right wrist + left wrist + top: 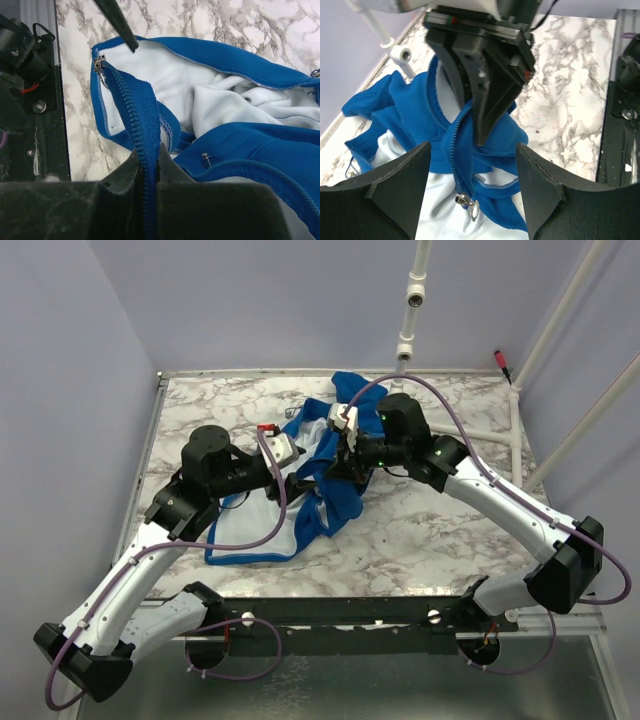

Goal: Zip up the jacket

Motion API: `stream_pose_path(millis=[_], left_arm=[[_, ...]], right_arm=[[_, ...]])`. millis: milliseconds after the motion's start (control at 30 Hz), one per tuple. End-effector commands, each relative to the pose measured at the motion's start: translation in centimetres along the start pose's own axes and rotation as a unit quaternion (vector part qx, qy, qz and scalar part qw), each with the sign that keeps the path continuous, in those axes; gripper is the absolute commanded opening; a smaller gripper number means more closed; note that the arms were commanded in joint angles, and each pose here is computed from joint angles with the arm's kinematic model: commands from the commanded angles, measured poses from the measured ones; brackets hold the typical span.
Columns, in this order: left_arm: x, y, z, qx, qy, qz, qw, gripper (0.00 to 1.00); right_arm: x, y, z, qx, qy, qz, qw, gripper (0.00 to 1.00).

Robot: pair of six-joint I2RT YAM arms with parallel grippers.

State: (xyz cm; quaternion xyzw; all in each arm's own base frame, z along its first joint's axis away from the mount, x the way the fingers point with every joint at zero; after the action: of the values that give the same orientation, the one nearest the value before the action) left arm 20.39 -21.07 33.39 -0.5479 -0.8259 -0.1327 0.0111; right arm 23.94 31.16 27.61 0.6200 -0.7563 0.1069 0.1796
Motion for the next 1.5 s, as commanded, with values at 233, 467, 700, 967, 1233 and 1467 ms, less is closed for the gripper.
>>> stream_pose_path(millis=[233, 467, 700, 967, 1233, 1467], left_arm=[[-1.3, -0.2, 0.6, -0.067, 0.009, 0.061, 0.996, 0.58], [-2.1, 0.5, 0.7, -0.060, 0.017, 0.058, 0.996, 0.32], [-1.7, 0.8, 1.0, -0.074, 0.031, 0.044, 0.996, 0.20], [-1.6, 0.3, 1.2, -0.068, 0.040, 0.064, 0.995, 0.51], [-2.2, 0.5, 1.4, -0.078, 0.037, 0.074, 0.994, 0.24], [-2.2, 1.2, 1.3, -0.089, 0.042, 0.054, 0.994, 0.00]], right_arm=[[0.7, 1.5, -0.8, -0.026, 0.017, -0.034, 0.999, 0.00], [0.5, 1.5, -0.4, -0.032, 0.031, -0.035, 0.998, 0.01], [0.9, 1.3, -0.9, -0.029, 0.026, -0.026, 0.999, 0.01], [1.0, 1.6, -1.2, -0.032, 0.030, -0.035, 0.998, 0.01], [1.1, 1.9, -1.4, -0.040, 0.028, -0.042, 0.998, 0.01], [1.1, 2.1, -1.7, -0.040, 0.022, -0.051, 0.998, 0.01]])
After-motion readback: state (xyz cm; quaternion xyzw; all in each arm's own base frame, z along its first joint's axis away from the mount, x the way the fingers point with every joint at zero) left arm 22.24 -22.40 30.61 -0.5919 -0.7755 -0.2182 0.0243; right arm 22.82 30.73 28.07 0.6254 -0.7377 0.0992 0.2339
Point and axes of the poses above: each gripper's point midway between its finger pads, its own x axis back along the fingers, its own y axis along the line the jaws close on, z = x × y, the point moved 3 cm from there along x, back along the fingers, and after that the axes turned 2 degrees about -x, right-handed, at the moved point
